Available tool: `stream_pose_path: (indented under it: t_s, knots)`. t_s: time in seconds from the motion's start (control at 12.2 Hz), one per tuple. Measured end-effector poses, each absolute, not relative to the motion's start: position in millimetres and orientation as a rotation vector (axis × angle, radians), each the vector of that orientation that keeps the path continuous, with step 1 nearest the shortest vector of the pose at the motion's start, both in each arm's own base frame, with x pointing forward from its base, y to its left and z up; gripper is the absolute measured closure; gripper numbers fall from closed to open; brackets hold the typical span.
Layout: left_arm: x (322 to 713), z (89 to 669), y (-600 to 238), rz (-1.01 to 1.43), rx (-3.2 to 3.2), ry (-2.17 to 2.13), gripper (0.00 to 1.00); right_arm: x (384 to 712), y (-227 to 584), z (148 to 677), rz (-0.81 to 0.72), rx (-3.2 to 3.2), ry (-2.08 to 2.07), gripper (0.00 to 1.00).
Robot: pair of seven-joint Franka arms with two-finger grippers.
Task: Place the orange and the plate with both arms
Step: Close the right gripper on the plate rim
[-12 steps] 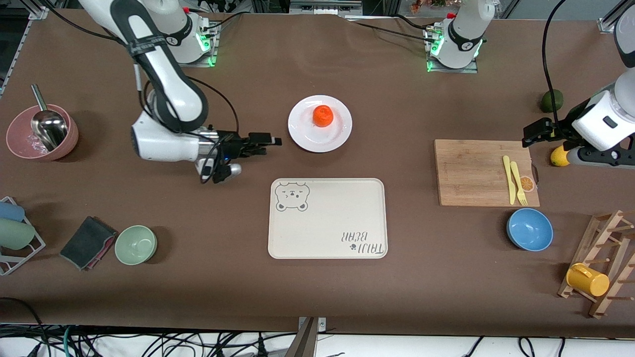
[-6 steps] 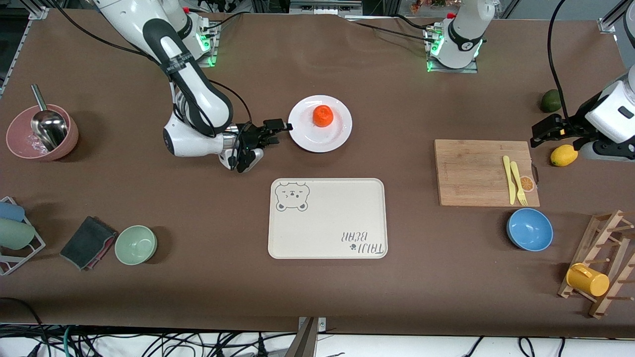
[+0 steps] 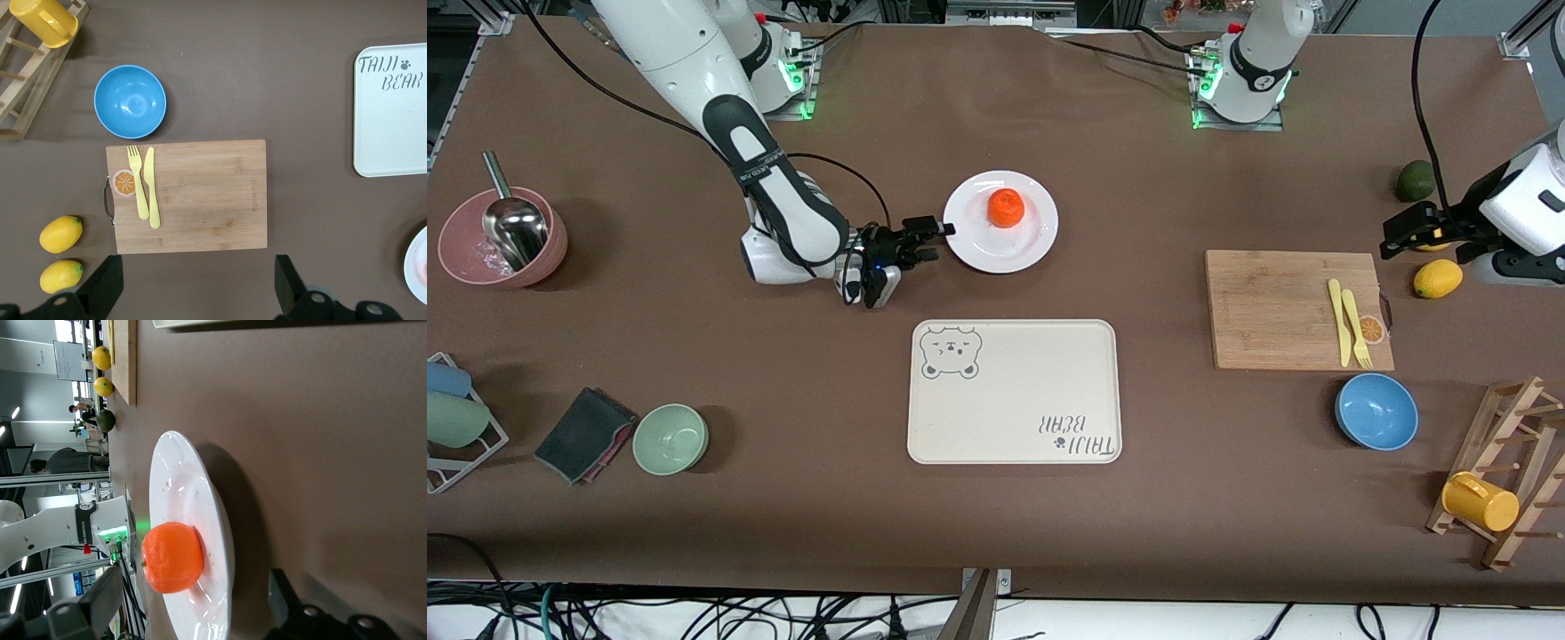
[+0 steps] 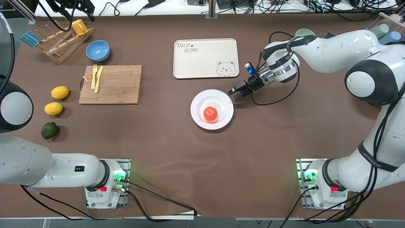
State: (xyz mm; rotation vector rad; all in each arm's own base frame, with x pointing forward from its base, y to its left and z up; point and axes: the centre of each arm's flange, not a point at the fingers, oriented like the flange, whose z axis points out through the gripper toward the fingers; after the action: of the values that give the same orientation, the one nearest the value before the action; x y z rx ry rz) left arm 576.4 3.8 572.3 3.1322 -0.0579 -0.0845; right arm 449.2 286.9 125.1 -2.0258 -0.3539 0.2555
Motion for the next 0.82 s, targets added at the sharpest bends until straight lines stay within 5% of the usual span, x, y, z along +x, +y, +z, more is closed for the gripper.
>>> stream_pose_path:
  t_s: [0.25, 0.41, 0.49, 0.57, 0.82]
  knots:
    - [573.5, 576.5, 3.8, -0.081, 3.133, -0.050, 0.00, 445.8, 287.3, 118.8, 0.271, -2.023, -0.347, 0.13]
    - [568.8, 580.4, 3.5, -0.071, 3.133, -0.050, 0.00, 443.5, 287.0, 113.8, 0.282, -2.023, -0.341, 0.39]
    - [567.0, 580.0, 2.5, -0.069, 3.134, -0.052, 0.00, 442.8, 287.6, 113.0, 0.285, -2.023, -0.341, 0.40]
    - [565.4, 579.0, 1.0, -0.069, 3.134, -0.056, 0.00, 442.2, 288.6, 113.1, 0.286, -2.022, -0.343, 0.52]
    - [560.1, 574.2, -2.6, -0.059, 3.134, -0.061, 0.00, 436.6, 294.7, 109.4, 0.299, -2.025, -0.354, 0.56]
